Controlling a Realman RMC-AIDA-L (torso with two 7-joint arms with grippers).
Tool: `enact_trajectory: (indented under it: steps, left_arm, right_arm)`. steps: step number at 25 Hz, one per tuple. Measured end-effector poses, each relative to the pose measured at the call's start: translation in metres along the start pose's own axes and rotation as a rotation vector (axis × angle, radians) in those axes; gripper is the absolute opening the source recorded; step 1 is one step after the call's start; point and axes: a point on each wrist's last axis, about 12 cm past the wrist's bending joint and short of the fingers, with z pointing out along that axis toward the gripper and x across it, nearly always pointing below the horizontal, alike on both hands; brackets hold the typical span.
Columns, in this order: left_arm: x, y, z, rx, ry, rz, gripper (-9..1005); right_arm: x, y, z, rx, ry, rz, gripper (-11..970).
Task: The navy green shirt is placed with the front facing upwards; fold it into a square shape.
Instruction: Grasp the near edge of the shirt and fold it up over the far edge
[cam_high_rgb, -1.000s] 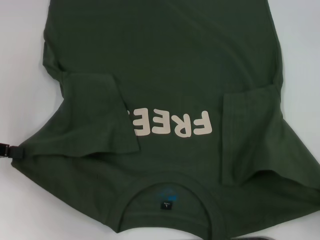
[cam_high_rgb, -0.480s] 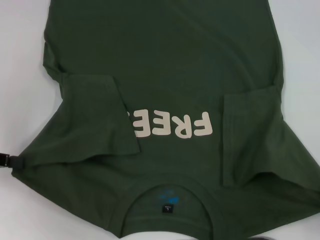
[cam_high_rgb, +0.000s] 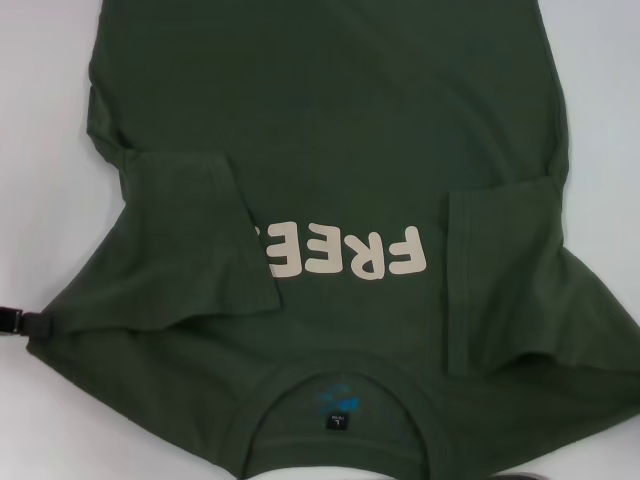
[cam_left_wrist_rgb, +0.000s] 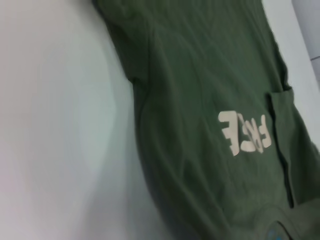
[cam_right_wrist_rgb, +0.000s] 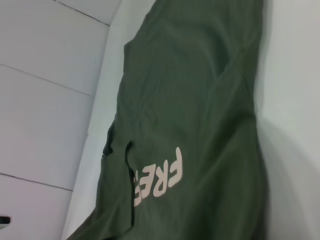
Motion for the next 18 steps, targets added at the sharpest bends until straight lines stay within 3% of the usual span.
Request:
enact_trajectory:
  steps: [11,18]
  left_arm:
    - [-0.029,-0.020,-0.005,0.124,-0.131,0.084,15]
    - [-0.052,-0.032,-0.006,0.147,-0.172,0.129,15]
  right_arm:
    - [-0.045,0.011,0.018,-0.053,0.029,-0.063,8]
    - [-0.073,0.020,0.026,-0.084,0.041,-0.090,8]
